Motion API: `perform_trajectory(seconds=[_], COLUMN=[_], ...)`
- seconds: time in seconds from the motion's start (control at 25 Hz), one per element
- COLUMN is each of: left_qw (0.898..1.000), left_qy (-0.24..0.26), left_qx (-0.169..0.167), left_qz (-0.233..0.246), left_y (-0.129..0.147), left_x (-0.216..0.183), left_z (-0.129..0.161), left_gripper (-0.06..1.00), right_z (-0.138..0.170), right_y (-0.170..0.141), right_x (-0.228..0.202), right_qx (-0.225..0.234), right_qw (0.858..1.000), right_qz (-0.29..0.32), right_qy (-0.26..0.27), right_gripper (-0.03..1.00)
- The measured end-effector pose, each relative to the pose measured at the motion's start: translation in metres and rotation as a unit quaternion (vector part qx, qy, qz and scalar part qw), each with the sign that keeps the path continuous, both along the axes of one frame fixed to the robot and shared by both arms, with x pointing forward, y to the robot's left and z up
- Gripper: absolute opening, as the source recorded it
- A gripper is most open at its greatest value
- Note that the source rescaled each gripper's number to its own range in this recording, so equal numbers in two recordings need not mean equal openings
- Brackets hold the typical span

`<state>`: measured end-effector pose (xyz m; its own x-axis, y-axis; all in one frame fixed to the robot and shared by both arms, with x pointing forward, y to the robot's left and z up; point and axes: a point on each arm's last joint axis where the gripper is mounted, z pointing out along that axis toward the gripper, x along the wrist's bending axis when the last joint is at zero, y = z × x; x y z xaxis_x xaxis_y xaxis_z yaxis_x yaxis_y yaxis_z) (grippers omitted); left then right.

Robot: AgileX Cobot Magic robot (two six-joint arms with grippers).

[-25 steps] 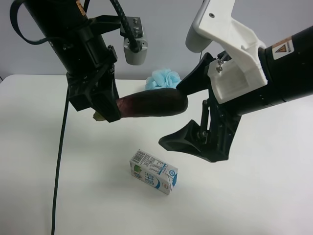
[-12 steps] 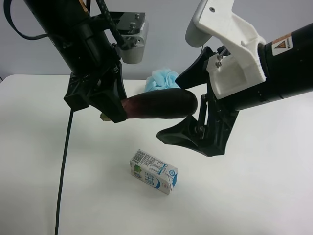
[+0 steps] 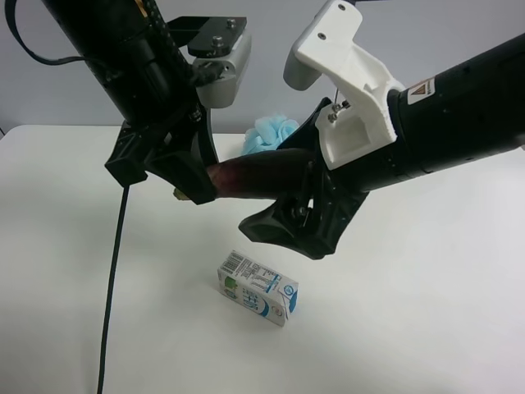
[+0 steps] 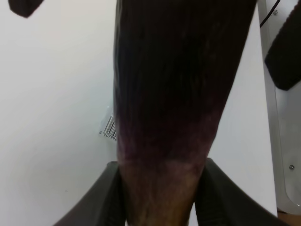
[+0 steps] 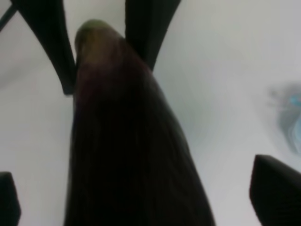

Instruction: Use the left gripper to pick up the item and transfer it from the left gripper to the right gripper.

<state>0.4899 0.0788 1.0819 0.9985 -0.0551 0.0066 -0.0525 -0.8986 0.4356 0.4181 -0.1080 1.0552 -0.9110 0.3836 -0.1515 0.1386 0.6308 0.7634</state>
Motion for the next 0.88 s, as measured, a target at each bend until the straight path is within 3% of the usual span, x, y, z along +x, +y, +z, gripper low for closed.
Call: perform_trajectory(seconds=[0.12,0.2,0.32,0.4,0.72,0.8,0.88], left_qw=[1.000,1.000,1.000,1.000,1.000,0.999,0.998], left_qy=[0.000,-0.001,-0.004,-0.008,-0.024,-0.029,-0.031], left_qx=[0.000,-0.001,-0.003,-0.006,-0.007,-0.019,-0.040], left_qz=[0.000,0.001,0.001,0.002,-0.020,-0.035,-0.045], left_y=[0.0000,-0.0002,-0.0006,-0.0009,-0.0012,-0.0031,-0.0064], left_x=[0.0001,0.0001,0.0008,0.0014,0.0023,0.0019,0.0010], left_z=[0.0000,0.0001,0.0003,0.0004,0.0006,0.0015,0.0033], left_gripper=[0.00,0.00,0.00,0.00,0.02,0.23,0.65], right_z=[0.0010,0.0016,0.0015,0.0013,0.0009,0.0005,0.0004], right_y=[0.0009,0.0014,0.0018,0.0019,0.0021,0.0022,0.0023], right_x=[0.0008,0.0009,0.0015,0.0018,0.0021,0.0023,0.0025], right_qx=[0.009,0.015,0.018,0.017,0.017,0.016,0.017], right_qw=[1.000,1.000,1.000,1.000,1.000,1.000,1.000], right_qz=[-0.004,-0.007,-0.009,-0.009,-0.010,-0.010,-0.010], right_qy=[0.000,0.001,0.002,0.000,0.001,0.002,0.001], right_gripper=[0.88,0.77,0.42,0.03,0.01,0.00,0.00])
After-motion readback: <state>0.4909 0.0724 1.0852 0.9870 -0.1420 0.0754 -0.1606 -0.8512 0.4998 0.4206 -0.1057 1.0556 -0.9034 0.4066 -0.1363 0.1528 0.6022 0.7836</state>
